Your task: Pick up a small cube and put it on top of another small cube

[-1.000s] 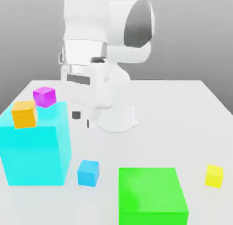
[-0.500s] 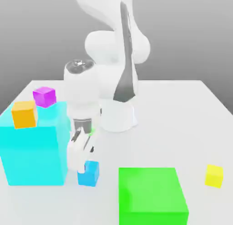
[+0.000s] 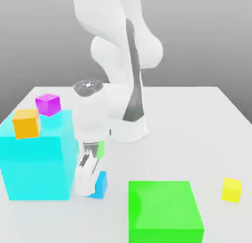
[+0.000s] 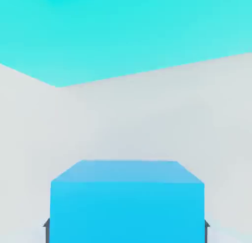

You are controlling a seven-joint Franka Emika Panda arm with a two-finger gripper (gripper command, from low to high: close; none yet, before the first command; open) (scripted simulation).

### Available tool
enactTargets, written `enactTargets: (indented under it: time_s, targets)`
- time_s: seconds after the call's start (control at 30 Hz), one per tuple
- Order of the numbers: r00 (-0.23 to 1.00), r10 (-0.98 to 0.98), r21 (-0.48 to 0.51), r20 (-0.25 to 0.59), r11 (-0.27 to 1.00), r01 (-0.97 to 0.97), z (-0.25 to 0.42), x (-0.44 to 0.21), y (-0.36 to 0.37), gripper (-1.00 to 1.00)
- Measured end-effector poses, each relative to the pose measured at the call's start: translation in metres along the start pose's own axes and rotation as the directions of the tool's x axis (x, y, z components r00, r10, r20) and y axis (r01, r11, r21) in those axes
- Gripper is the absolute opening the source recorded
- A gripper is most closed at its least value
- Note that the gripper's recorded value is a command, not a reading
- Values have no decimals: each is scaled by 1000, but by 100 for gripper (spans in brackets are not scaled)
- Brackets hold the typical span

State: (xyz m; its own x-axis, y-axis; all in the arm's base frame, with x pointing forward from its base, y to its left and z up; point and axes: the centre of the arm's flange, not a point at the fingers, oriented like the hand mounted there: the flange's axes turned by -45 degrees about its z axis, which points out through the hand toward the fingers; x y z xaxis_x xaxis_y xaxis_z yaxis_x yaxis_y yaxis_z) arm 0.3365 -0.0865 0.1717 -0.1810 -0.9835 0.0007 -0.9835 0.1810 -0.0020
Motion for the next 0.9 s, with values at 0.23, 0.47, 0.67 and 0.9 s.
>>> enactTargets:
  time_s: [0.23, 0.47, 0.67, 0.9]
  targets:
    - [994, -103, 86, -31, 991, 106, -84, 9, -29, -100]
    - [957, -257, 175, -136, 944, 278, -191, 27, -42, -100]
    - [939, -293, 150, -181, 935, 321, -264, 66, -13, -100]
    - [974, -211, 54, -84, 975, 215, -297, 127, 51, -100]
